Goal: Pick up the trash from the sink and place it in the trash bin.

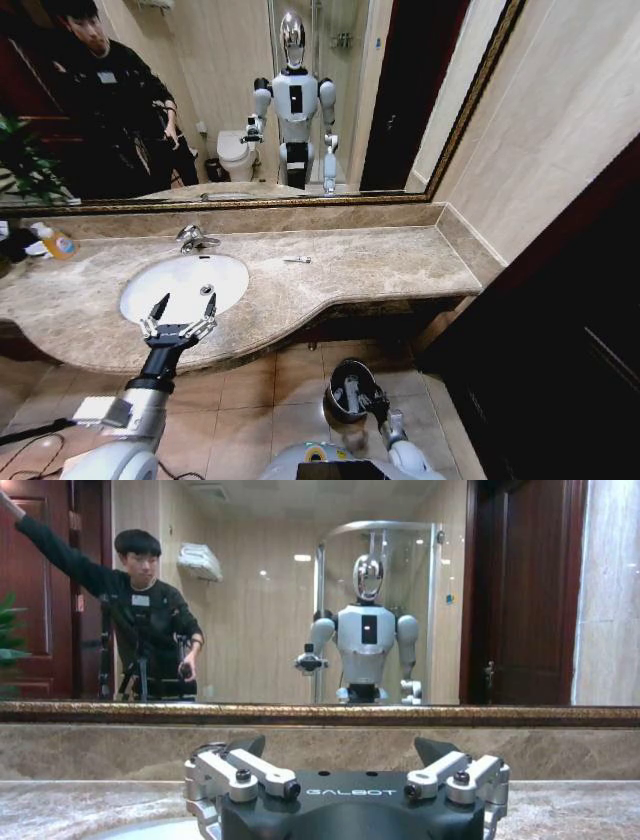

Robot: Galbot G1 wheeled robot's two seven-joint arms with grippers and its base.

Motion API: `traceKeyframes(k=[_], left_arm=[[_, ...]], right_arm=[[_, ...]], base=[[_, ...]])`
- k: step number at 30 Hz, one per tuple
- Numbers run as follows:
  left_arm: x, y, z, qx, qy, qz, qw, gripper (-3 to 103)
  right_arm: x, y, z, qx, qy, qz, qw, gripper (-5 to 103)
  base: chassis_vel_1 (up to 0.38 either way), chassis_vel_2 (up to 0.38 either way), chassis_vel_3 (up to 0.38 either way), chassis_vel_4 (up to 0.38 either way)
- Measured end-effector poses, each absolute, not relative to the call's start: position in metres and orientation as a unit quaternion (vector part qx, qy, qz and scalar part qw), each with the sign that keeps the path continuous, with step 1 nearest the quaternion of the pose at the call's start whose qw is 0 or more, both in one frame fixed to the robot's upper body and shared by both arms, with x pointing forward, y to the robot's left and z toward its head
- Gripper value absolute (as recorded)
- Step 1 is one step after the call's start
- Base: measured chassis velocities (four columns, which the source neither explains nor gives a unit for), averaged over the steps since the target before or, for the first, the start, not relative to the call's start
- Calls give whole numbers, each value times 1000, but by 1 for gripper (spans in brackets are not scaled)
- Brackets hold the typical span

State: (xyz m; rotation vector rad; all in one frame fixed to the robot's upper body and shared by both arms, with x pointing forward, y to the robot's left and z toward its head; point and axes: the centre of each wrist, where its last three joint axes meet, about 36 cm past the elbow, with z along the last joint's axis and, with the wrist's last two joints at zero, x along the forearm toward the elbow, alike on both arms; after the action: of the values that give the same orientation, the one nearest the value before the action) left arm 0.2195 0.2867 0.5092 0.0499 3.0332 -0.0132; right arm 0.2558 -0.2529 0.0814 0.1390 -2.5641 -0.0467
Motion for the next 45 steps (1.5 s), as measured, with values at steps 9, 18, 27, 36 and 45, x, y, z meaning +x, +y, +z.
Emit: traceKeyframes(k=[9,18,27,36,45], left_arm=[[219,287,509,16,998,-4,54,100],[219,287,509,16,998,-4,54,100],[219,287,509,16,998,-4,54,100],[219,287,509,16,998,-4,54,100],[219,287,509,16,998,-4,54,100]], right_arm=[[257,-251,83,53,-958,-20,282,100],[259,-253,104,56,-963,-22,264,100],[268,-272,189,71,-986,-2,153,100],[261,-258,270,105,-992,-7,74,100],[323,-233,331,170,-985,-4,22,100]], base=[[0,0,0,0],[0,0,0,0],[0,0,0,0],[0,0,0,0],[0,0,0,0]])
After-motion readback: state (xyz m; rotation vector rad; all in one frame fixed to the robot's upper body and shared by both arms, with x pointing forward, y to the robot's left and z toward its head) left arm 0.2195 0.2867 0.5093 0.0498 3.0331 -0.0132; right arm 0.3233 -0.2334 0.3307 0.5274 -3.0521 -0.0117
